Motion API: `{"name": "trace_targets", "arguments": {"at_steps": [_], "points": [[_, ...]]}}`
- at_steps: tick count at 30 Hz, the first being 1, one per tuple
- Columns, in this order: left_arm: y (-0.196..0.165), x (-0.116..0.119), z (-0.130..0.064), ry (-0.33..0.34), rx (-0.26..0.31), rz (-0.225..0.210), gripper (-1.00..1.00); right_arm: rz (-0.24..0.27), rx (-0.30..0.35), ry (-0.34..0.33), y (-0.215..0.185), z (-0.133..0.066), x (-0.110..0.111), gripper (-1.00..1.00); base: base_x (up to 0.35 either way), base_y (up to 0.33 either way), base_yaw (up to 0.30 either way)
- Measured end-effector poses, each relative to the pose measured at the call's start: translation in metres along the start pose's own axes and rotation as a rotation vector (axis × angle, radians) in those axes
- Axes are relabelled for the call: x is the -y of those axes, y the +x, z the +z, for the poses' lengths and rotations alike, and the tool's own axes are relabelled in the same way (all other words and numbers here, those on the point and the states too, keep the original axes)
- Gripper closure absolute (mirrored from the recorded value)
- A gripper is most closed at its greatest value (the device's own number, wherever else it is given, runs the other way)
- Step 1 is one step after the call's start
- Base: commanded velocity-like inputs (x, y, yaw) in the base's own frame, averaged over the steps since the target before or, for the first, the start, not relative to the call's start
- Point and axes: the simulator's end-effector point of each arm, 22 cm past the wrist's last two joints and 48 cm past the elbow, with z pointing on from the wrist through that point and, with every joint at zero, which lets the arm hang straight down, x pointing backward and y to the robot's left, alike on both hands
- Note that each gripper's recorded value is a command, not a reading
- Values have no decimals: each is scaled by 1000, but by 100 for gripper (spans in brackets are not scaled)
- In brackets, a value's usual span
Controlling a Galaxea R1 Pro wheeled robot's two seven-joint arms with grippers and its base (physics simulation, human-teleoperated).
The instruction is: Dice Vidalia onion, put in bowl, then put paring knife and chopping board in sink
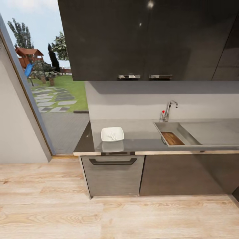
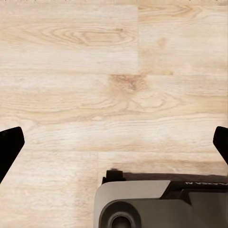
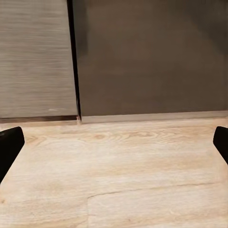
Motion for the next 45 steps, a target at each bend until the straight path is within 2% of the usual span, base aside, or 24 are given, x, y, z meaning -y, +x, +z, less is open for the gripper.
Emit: {"name": "trace_targets", "arguments": {"at_steps": [42,44,45], "points": [[-21,1,-3,2,53,-2,-100,9,64,2,-25,6,0,-100,0,0,0],[-17,1,-3,2,44,-1,-100,9,65,4,-25,6,0,-100,0,0,0],[-4,0,-4,-1,17,-1,-100,9,64,4,-25,6,0,-100,0,0,0]]}}
